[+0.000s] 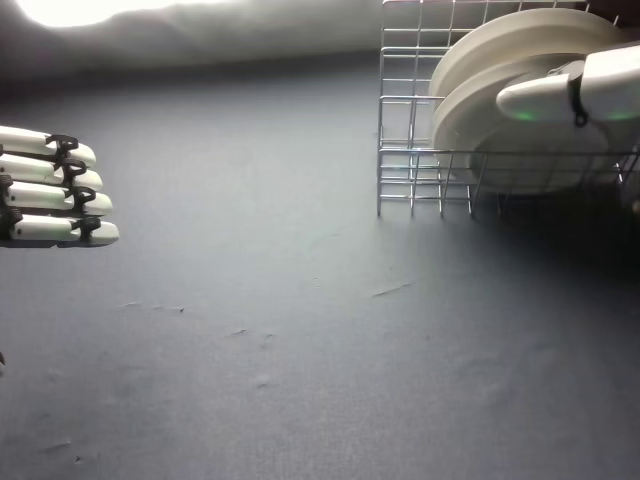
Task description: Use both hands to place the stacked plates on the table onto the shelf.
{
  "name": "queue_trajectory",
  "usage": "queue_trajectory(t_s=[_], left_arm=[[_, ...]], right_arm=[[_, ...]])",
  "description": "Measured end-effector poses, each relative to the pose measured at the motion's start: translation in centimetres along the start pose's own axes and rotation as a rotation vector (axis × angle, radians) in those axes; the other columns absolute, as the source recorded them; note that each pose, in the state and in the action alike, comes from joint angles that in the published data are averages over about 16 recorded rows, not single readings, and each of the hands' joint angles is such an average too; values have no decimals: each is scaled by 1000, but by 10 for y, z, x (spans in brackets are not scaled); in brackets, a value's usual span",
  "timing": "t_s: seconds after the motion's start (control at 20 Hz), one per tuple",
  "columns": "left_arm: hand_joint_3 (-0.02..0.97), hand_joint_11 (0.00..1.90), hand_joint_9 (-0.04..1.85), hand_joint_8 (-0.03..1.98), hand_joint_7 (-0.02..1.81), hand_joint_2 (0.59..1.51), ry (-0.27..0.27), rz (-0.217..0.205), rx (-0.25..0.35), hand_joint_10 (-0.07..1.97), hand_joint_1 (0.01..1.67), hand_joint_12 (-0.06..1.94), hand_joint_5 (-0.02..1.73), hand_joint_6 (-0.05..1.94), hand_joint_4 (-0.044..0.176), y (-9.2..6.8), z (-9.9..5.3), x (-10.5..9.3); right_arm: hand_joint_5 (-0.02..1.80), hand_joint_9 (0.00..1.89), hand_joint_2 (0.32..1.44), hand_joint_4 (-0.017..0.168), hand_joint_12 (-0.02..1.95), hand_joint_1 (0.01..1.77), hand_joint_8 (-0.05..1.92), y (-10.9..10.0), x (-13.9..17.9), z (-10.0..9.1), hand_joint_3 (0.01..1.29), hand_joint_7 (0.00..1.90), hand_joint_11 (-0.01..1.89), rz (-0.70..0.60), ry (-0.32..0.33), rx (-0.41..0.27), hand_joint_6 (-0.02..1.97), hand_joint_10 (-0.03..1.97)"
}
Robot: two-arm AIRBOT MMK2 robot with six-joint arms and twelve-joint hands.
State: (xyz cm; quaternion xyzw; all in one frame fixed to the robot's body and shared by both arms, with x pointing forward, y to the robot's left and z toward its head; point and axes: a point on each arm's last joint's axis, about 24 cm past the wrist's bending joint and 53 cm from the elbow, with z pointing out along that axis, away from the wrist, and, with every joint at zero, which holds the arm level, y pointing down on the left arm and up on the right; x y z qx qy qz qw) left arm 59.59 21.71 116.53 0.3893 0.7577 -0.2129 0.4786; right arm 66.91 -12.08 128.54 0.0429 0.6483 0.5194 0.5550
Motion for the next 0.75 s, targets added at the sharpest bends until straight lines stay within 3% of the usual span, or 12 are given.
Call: queue_trajectory(t_s=[0.4,0.75], left_arm=[[14,44,145,4,152,1055,1,-8,4,10,13,196,136,8,-3,-1,0,0],[15,44,146,4,155,1056,2,-12,6,10,13,196,136,8,-3,-1,0,1]], right_arm=[[56,101,1069,-2,482,753,6,52,31,-1,14,88,21,-213,78,-190,12,13],[18,51,1055,2,321,736,6,75,51,-7,14,34,20,-294,121,-278,12,14]])
